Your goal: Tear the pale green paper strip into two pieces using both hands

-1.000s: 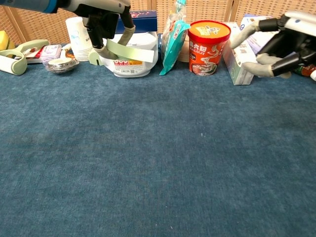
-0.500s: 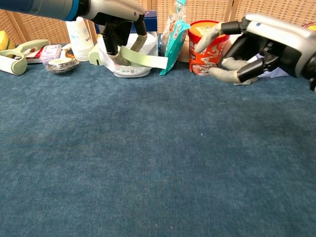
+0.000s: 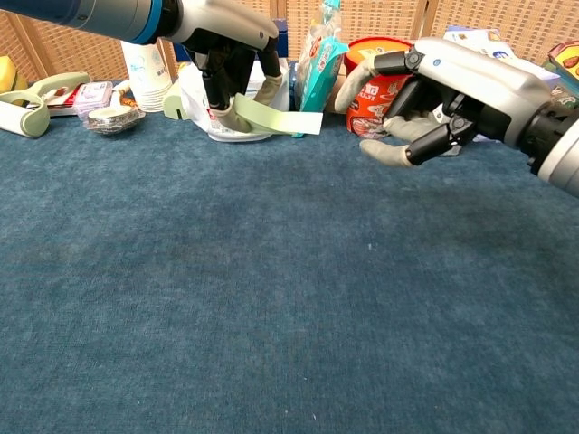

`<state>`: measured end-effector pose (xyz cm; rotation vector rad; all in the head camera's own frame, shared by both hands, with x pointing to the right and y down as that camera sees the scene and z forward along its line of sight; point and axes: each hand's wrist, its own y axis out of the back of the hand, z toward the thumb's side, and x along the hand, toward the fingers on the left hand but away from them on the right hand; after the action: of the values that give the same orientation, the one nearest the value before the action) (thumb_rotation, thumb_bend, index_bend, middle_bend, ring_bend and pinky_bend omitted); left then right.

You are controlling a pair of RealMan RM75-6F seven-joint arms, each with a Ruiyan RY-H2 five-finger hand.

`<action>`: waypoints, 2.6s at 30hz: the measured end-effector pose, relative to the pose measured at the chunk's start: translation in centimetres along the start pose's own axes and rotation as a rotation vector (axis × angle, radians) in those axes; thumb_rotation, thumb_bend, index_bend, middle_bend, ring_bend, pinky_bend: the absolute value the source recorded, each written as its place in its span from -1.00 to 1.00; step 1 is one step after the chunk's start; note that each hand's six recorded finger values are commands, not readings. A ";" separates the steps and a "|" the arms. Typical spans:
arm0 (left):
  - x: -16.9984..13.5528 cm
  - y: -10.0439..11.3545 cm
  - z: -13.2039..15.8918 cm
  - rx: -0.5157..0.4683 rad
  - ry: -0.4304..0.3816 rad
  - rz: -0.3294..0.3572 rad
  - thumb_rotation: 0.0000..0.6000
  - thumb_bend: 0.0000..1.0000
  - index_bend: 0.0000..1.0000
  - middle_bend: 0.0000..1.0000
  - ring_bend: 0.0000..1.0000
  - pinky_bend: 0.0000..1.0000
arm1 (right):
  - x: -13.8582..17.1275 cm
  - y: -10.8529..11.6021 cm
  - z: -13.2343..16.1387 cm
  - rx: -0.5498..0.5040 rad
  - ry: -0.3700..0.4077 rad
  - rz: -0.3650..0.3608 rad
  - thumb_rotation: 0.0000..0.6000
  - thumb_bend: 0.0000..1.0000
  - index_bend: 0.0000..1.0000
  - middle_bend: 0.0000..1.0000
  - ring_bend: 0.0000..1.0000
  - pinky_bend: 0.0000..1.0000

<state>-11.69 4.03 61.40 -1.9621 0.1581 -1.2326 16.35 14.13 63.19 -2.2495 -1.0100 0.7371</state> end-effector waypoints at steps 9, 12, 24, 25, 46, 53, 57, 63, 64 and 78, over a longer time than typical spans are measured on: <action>0.3 -0.2 0.3 -0.013 -0.004 -0.039 1.00 -0.24 0.17 1.00 1.00 1.00 | -0.9 0.1 -0.1 0.055 0.031 -0.044 1.00 -0.22 -0.29 1.00 0.86 0.65; 0.4 -0.3 0.4 -0.036 -0.007 -0.061 1.00 -0.24 0.17 1.00 1.00 1.00 | -1.1 0.2 -0.1 0.061 0.044 -0.052 1.00 -0.22 -0.29 1.00 0.86 0.65; 1.2 0.6 0.6 -0.019 0.019 -0.016 1.00 -0.25 0.17 1.00 1.00 1.00 | -1.4 -0.1 0.1 0.017 0.047 -0.025 1.00 -0.22 -0.29 1.00 0.86 0.65; 1.2 0.6 0.6 -0.015 0.021 -0.009 1.00 -0.25 0.17 1.00 1.00 1.00 | -1.5 -0.2 0.1 0.015 0.046 -0.022 1.00 -0.22 -0.30 1.00 0.86 0.65; 1.4 0.7 1.1 0.020 0.026 0.094 1.00 -0.25 0.17 1.00 1.00 1.00 | -2.1 -1.2 0.2 -0.029 0.004 0.050 1.00 -0.22 -0.35 1.00 0.85 0.65; 1.5 0.2 1.0 0.021 0.028 0.080 1.00 -0.25 0.17 1.00 1.00 1.00 | -2.3 -1.0 0.3 -0.039 0.008 0.041 1.00 -0.22 -0.35 1.00 0.85 0.65; 1.7 0.1 0.9 0.018 0.032 0.072 1.00 -0.25 0.17 1.00 1.00 1.00 | -2.5 -1.0 0.5 -0.038 0.015 0.035 1.00 -0.22 -0.35 1.00 0.85 0.65; 1.8 0.3 1.2 0.010 0.028 0.066 1.00 -0.25 0.17 1.00 1.00 1.00 | -2.7 -1.1 0.9 -0.037 0.030 0.025 1.00 -0.22 -0.33 1.00 0.85 0.65; 1.8 0.3 1.2 0.010 0.027 0.066 1.00 -0.25 0.17 1.00 1.00 1.00 | -2.8 -1.1 0.9 -0.037 0.032 0.024 1.00 -0.22 -0.32 1.00 0.85 0.65; 2.2 -0.1 1.1 -0.016 0.032 0.034 1.00 -0.25 0.17 1.00 1.00 1.00 | -3.3 -1.9 1.3 -0.058 0.049 -0.002 1.00 -0.21 -0.20 1.00 0.87 0.65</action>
<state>-9.76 3.66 62.78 -1.9462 0.2179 -1.2448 12.69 12.97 64.42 -2.3042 -1.0230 0.6567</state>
